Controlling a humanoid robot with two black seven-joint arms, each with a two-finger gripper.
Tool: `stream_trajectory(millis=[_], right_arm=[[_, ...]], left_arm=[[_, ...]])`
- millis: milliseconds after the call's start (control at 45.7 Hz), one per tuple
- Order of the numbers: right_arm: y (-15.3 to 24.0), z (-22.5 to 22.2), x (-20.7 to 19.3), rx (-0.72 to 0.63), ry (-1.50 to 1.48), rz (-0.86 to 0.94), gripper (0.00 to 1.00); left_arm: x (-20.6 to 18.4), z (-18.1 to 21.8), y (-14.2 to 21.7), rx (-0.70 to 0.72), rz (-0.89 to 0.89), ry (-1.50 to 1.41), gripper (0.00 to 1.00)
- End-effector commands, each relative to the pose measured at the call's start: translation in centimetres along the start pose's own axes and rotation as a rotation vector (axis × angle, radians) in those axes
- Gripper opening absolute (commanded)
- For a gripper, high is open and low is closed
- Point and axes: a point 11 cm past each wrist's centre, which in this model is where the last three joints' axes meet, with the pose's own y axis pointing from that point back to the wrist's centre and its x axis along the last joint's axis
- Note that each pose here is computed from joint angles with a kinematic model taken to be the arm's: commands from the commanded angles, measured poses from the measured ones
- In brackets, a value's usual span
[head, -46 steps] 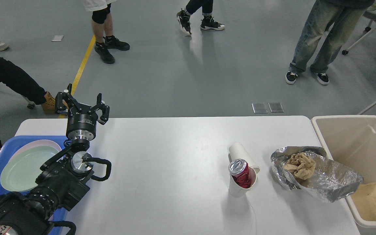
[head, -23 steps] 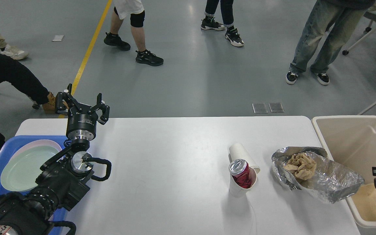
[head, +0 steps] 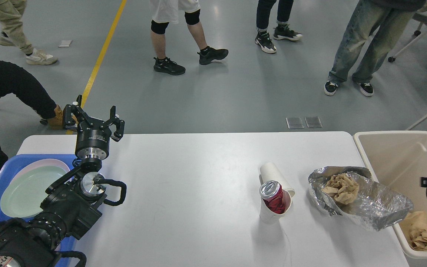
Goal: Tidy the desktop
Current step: 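Lower the right gripper beside the silver foil wrapper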
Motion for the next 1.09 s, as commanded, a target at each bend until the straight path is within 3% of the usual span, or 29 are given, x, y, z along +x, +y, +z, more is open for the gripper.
stream_trajectory(millis=[0, 241, 591, 832, 941, 1072], right_arm=[[1.4, 2.7, 3.3, -0.004, -0.065, -0.017, 1.0], [7.5, 6.5, 12.5, 0.021, -0.133, 0.034, 1.0], [24.9, 5.9, 20.4, 0.224, 0.036, -0.261, 1.0], [34.1, 2.3, 24.9, 0.266, 0.137, -0.081, 1.0], [35.9, 1.3, 25.4, 0.321, 0.145, -0.051, 1.0], [35.5, 1.8, 25.3, 0.31, 0.136, -0.059, 1.0]], left_arm=[[0.0, 0.0, 0.0, 0.0, -0.001, 0.001, 0.96], [0.0, 0.0, 0.0, 0.0, 0.0, 0.0, 0.96], [0.0, 0.0, 0.0, 0.0, 0.0, 0.0, 0.96], [0.0, 0.0, 0.0, 0.0, 0.0, 0.0, 0.96], [0.0, 0.0, 0.0, 0.0, 0.0, 0.0, 0.96], [0.0, 0.0, 0.0, 0.0, 0.0, 0.0, 0.96]])
